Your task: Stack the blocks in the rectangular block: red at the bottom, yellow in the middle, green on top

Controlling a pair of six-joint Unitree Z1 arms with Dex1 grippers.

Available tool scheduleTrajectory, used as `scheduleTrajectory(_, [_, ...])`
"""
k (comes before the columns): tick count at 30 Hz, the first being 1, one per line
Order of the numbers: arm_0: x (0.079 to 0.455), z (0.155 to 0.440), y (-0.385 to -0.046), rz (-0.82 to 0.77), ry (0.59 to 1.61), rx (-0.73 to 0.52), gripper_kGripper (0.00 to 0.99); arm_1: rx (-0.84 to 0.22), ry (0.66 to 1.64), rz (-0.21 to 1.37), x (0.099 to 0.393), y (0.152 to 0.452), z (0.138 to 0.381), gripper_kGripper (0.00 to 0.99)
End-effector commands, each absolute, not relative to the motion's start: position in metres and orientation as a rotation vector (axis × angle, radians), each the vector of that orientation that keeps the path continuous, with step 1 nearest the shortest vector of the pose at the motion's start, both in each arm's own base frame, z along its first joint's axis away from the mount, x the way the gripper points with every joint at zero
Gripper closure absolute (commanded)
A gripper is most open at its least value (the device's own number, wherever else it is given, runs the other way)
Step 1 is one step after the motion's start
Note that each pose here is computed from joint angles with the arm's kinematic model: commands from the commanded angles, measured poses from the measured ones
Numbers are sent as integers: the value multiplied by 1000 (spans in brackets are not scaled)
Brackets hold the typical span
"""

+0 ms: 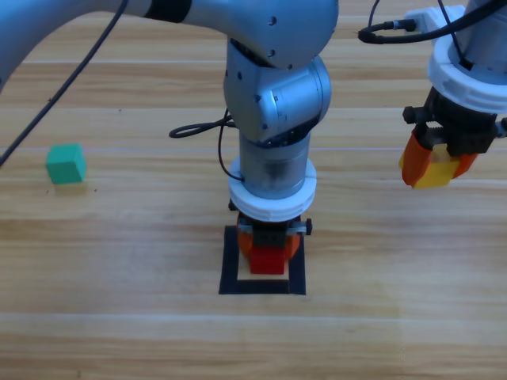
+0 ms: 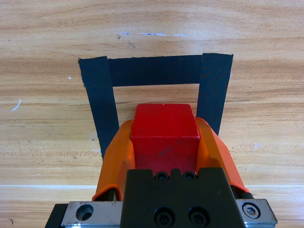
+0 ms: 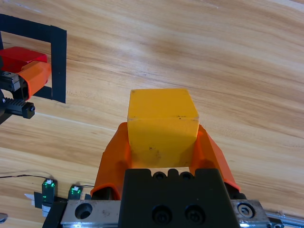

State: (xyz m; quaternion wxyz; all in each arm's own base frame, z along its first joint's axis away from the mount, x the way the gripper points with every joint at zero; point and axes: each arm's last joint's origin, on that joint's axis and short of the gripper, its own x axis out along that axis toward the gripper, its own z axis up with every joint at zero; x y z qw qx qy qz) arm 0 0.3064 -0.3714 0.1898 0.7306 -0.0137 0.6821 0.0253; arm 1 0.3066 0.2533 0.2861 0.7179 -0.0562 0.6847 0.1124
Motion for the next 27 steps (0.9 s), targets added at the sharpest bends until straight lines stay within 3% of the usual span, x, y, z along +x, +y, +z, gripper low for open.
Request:
scheduleTrajectory(1, [301,165,-381,72,1532,24,846,-158,1547,252,309,266,264,990])
scheduleTrajectory(2, [301,168,-382,66,1527,19,588,-158,1547,252,309,266,264,990])
scheduleTrajectory(3, [301,170,-383,62,1523,15,192,-157,1545,253,309,266,264,990])
scheduleTrajectory(4, [300,173,-381,62,1522,12,21,-157,1545,253,309,266,264,990])
scheduleTrajectory(16, [293,201,-371,46,1494,-17,0,-142,1538,254,308,266,268,990])
scheduleTrajectory(22, [279,284,-349,-41,1362,-111,0,-108,1508,241,299,264,283,990])
scheduleTrajectory(27, [261,371,-287,-45,1243,-203,0,-96,1449,220,280,268,303,990])
